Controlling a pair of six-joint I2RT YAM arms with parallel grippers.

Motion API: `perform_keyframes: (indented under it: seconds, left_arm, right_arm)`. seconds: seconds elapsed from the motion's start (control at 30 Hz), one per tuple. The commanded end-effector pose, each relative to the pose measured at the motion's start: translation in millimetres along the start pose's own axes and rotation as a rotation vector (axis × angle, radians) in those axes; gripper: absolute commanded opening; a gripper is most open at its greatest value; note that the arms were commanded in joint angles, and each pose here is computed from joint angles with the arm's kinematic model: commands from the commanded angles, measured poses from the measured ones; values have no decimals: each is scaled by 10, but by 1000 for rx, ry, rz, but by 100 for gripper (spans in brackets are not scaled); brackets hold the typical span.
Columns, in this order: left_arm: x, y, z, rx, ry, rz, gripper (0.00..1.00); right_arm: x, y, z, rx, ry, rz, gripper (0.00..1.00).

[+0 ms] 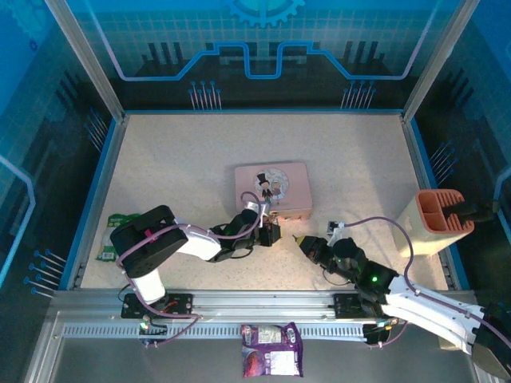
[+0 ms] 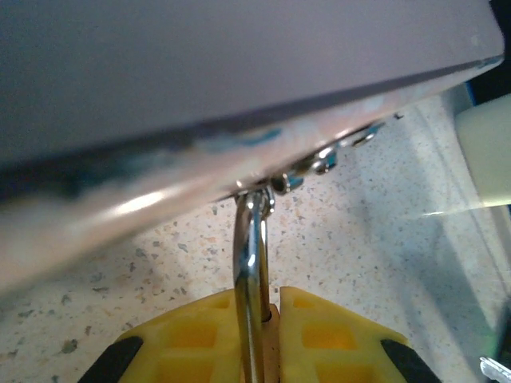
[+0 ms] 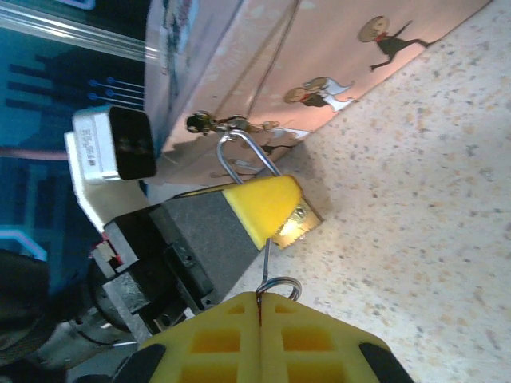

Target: Unlock the padlock with the key

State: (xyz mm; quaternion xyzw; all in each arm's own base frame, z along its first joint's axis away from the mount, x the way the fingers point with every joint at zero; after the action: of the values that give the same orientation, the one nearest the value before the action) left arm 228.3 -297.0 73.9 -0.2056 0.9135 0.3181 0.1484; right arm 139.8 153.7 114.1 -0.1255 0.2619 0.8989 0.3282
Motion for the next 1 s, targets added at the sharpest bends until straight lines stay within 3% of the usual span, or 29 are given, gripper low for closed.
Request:
perform_keyframes:
  seconds: [0.0,0.4,0.97]
  left_arm:
    - [-254,103,-404,217,74,-68,2]
    - [-486,217,-572,323,329,-114,0]
    - [-636,484,-676,421,519,-273,0]
  right_arm:
    - [-1,-22,16,-53,-66,-28,0]
    - [-42,-84,185,-147,-58,-66,0]
    - [-61,-67,145,-142,-200,-145,0]
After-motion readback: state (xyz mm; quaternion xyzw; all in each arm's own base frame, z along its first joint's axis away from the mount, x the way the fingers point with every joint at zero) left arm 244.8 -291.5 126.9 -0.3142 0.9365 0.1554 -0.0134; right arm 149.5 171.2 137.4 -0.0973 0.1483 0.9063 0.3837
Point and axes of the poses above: each hand's point on the last joint's axis, 136 mm out from that joint toward the fingers, its own y axis back along the fingers, its own z axis along the line the jaws close on, x = y × z, the point moved 6 cm from there along y, back along the fingers, and after that the axes turned 9 degrees about y, right-handed, at the moved point
